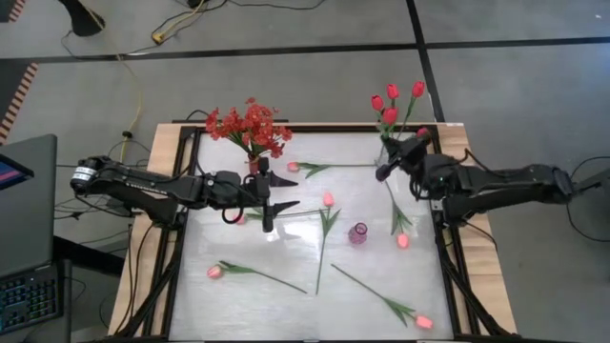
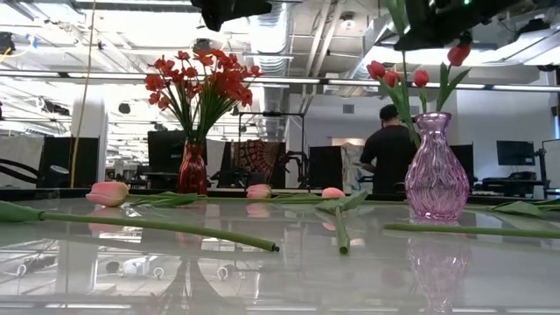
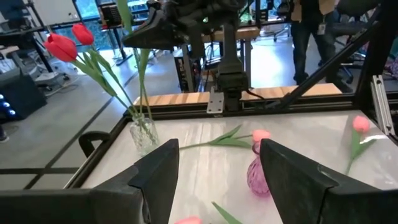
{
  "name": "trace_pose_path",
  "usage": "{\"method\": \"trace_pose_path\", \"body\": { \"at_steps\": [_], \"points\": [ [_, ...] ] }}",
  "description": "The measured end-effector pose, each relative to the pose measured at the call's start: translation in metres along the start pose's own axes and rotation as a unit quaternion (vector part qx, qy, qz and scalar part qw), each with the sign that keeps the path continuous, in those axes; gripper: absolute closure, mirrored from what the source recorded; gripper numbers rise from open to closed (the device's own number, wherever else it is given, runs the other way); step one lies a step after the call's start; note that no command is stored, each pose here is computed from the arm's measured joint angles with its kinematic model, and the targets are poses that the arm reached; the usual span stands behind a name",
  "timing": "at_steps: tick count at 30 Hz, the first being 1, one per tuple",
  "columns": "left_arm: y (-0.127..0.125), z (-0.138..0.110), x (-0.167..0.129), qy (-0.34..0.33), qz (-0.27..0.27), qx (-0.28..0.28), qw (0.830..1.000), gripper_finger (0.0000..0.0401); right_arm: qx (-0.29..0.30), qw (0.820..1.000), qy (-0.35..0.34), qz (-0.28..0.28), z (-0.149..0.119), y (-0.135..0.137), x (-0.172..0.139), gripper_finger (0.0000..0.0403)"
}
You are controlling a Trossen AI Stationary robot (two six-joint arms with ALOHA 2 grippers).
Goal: Sort flowers into vase by color
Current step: Put the red tulip into the transparent flower vase
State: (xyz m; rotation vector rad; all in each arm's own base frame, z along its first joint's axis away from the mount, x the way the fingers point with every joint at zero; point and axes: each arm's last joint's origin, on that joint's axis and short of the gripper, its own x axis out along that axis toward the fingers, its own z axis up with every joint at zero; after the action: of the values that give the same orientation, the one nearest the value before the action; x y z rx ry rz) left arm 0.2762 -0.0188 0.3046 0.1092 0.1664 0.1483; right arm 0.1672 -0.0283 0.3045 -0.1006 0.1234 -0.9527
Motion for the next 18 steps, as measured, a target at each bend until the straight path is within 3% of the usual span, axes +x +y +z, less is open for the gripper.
{"method": "trace_pose_path", "body": {
  "at_steps": [18],
  "points": [
    [0.001, -0.003, 0.003, 0.006, 0.004, 0.002, 1.000, 0.0188, -0.040, 0.995, 0.030, -0.084, -0.006, -0.022, 0.021, 0.0369]
  ]
}}
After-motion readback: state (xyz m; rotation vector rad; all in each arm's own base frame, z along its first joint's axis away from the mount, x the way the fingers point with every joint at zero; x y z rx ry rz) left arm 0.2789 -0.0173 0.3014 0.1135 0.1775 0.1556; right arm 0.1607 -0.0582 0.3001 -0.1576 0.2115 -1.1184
